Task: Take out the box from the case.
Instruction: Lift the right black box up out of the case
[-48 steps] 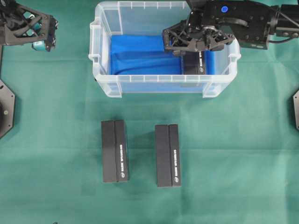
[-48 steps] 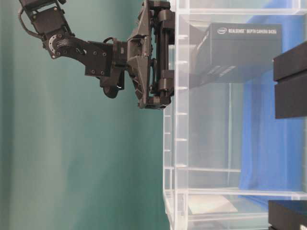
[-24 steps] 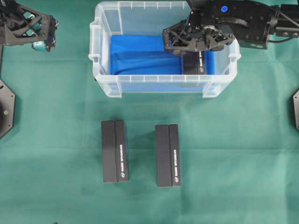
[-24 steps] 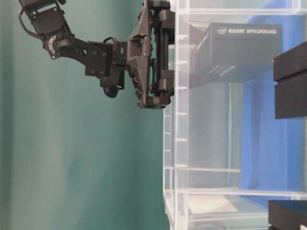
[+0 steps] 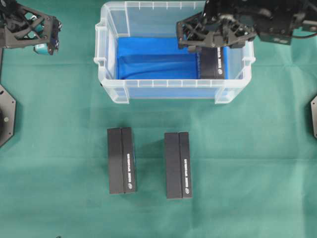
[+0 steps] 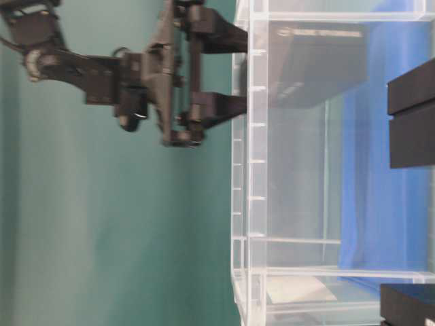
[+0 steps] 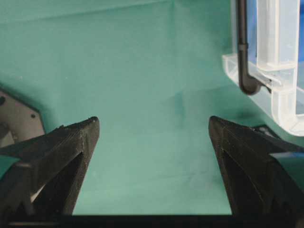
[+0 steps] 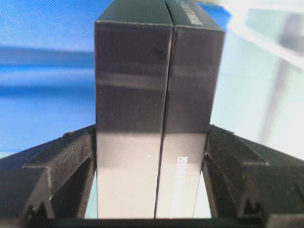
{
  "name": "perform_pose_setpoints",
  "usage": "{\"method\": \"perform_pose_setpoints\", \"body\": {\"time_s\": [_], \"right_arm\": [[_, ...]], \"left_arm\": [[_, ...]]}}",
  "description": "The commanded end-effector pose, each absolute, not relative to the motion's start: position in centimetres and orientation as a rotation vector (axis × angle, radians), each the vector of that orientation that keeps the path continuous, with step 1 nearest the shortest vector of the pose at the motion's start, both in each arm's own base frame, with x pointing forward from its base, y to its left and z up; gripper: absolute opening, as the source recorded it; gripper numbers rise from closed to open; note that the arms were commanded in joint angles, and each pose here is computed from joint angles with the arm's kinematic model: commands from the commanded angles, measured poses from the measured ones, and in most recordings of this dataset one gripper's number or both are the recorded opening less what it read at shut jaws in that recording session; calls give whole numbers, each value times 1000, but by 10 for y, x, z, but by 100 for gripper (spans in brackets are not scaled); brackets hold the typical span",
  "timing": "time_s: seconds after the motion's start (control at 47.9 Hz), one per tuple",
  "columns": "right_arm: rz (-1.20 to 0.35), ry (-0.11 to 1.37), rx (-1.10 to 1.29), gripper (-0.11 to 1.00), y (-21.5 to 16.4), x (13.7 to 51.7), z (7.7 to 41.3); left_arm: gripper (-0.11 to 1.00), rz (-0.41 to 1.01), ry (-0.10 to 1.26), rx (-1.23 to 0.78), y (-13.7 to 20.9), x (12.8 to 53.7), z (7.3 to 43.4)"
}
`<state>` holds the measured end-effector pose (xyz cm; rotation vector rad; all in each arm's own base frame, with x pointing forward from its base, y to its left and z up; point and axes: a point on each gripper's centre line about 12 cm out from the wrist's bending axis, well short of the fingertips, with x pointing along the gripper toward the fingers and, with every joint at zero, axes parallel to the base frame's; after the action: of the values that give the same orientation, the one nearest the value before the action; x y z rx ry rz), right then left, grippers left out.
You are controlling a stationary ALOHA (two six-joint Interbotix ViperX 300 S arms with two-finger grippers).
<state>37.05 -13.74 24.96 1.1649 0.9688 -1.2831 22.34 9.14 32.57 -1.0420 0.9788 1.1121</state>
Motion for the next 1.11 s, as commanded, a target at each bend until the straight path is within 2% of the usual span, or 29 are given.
{"method": "perform_pose_setpoints", "body": {"time_s": [0.0, 0.71, 1.086], "right_arm": [[-1255, 903, 1177, 67, -137, 366, 288], [-1255, 895, 1179, 67, -123, 348, 385], [-1247, 896, 1175, 67, -118, 346, 398]], "left_arm": [[96, 1101, 956, -1045, 92, 222, 332], [96, 1095, 958, -1033, 95, 221, 333], [96, 1098, 956, -1035, 96, 221, 333]]}}
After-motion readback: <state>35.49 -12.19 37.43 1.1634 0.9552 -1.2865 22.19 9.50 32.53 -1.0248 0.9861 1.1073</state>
